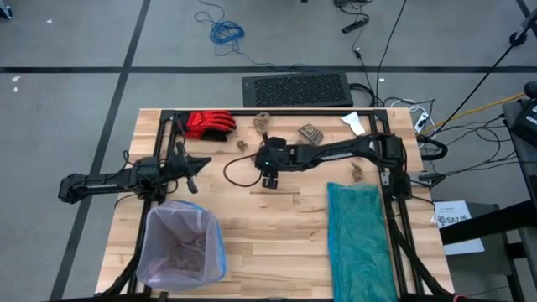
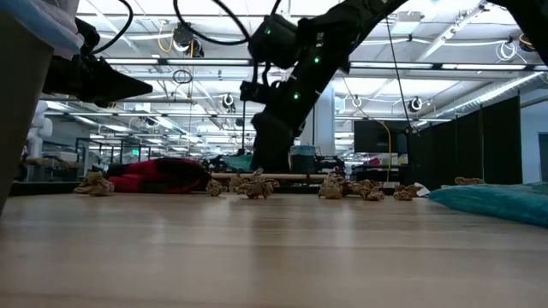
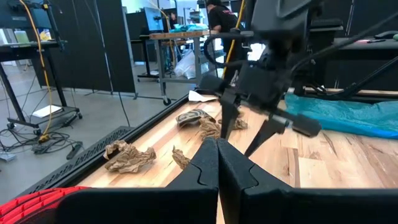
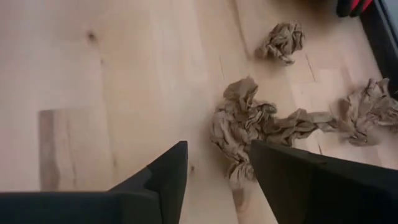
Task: Place trash/remove bag and relplace
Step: Put the brown napkin into the trash bin
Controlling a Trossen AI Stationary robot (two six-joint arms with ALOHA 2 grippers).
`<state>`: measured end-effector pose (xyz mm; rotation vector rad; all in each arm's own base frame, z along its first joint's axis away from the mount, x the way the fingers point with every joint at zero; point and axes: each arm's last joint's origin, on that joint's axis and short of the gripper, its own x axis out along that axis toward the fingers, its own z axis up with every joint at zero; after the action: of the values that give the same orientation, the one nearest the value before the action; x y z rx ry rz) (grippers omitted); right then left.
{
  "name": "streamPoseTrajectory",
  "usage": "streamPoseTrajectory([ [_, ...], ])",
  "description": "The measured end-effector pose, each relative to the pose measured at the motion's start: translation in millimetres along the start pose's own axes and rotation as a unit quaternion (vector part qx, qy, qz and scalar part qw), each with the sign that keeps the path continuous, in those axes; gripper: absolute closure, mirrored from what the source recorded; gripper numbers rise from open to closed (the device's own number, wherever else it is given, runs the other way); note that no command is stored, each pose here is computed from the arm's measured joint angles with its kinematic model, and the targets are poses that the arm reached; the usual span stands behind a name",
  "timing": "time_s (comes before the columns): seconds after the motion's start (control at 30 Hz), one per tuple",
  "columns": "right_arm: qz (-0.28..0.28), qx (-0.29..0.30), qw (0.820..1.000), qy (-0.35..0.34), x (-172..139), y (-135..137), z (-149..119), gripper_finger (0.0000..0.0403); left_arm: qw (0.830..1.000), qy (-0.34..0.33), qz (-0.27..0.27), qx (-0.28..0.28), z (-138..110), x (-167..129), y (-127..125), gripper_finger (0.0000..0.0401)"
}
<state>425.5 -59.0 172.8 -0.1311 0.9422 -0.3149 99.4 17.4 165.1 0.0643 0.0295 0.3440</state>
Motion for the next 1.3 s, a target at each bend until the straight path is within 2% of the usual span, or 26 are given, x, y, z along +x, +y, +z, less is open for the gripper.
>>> streamPoseTrajectory([
  [0.17, -0.002, -0.001, 1.0, 0.028, 20, 0, -11, 0.0228, 1.0, 0.0, 0.0, 0.007, 0, 0, 0, 0.0401],
  [0.27, -0.006, 0.002, 0.999, 0.037, 29, -3, -15, 0.0237, 0.996, 0.0, 0.004, 0.091, 0, 0, 0, 0.0401],
  [0.33, -0.009, 0.008, 0.999, 0.045, 35, -5, -19, 0.025, 0.992, 0.0, 0.004, 0.125, 0, 0, 0, 0.0401],
  [0.43, -0.011, 0.013, 0.999, 0.043, 39, -7, -20, 0.0293, 0.992, 0.001, 0.004, 0.129, 0, 0, 0, 0.0401],
  [0.53, -0.015, 0.018, 0.999, 0.027, 40, -11, -17, 0.0366, 0.992, 0.0, 0.004, 0.129, 0, 0, 0, 0.0401],
  [0.6, -0.018, 0.02, 0.999, 0.023, 39, -13, -13, 0.0391, 0.992, 0.001, 0.004, 0.129, 0, 0, 0, 0.0401],
  [0.97, -0.018, 0.024, 1.0, -0.007, 9, -26, 34, 0.0375, 0.992, 0.0, 0.0, 0.128, 0, 0, 0, 0.0401],
  [1.13, -0.021, 0.034, 0.998, -0.039, 1, -33, 50, 0.0326, 0.992, 0.0, -0.001, 0.127, 0, 0, 0, 0.0401],
  [1.3, 0.012, 0.114, 0.993, 0.0, 19, -45, 37, 0.0253, 0.992, 0.0, -0.001, 0.127, 0, 0, 0, 0.0401],
])
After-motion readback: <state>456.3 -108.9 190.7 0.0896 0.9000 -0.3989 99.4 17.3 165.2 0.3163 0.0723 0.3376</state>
